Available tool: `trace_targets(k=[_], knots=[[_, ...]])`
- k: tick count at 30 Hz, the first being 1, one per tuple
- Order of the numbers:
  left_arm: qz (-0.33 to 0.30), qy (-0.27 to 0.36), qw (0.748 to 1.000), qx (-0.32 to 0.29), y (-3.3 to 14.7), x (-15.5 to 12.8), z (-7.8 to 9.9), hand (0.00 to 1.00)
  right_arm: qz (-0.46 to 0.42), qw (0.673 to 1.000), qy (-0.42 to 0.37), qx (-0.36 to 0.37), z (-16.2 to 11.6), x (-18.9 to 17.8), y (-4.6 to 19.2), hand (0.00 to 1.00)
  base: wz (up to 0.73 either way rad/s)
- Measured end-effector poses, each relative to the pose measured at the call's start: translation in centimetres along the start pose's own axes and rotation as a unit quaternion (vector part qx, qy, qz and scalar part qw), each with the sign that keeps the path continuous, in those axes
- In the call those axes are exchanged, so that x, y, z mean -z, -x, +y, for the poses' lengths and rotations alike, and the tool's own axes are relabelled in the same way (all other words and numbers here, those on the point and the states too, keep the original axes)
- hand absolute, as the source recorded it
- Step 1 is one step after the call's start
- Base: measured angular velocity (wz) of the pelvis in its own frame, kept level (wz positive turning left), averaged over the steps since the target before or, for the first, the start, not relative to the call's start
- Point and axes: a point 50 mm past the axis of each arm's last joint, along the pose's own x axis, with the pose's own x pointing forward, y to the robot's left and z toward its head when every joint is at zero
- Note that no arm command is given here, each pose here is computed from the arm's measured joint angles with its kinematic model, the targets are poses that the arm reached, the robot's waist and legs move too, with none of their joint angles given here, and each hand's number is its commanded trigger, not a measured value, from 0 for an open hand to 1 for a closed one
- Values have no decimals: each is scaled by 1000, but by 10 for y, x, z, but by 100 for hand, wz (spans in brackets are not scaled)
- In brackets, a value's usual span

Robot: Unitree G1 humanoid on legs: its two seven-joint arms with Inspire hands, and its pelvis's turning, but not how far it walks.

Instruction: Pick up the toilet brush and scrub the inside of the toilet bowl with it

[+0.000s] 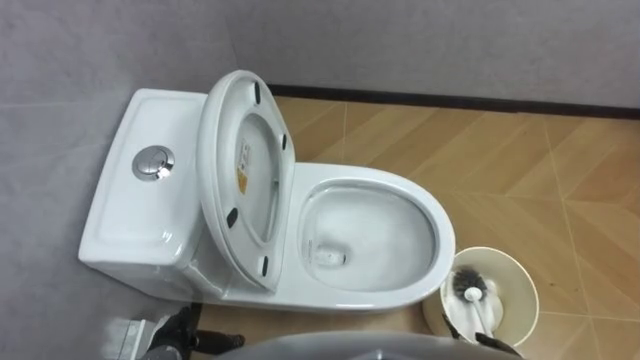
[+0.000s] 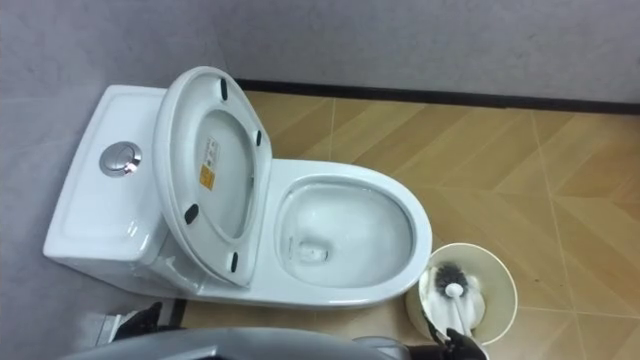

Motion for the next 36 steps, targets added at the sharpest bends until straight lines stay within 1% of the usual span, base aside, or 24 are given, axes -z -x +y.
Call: trace_targets(k=[5, 8, 16, 24, 28, 36], knots=[[-3, 4, 1000, -4, 0, 0, 0, 0, -9, 1000, 5, 22, -2, -3, 0, 0, 0], [1, 17, 1000, -9, 1, 4, 0, 0, -24, 999, 17, 45, -4, -9, 0, 0, 0], [6, 17, 1000, -12, 2, 9, 3, 0, -29, 995, 11, 93, -11, -11, 0, 0, 3], [-4, 10, 1000, -15, 0, 1, 6, 0, -49, 991, 4, 122, -12, -29, -1, 0, 0], [-17, -6, 1000, -22, -1, -9, 8, 0, -59, 989, 3, 133, -12, -37, -2, 0, 6], [-59, -49, 997, -33, -7, -49, 11, 0, -70, 987, -1, 145, -12, -63, -4, 0, 7]])
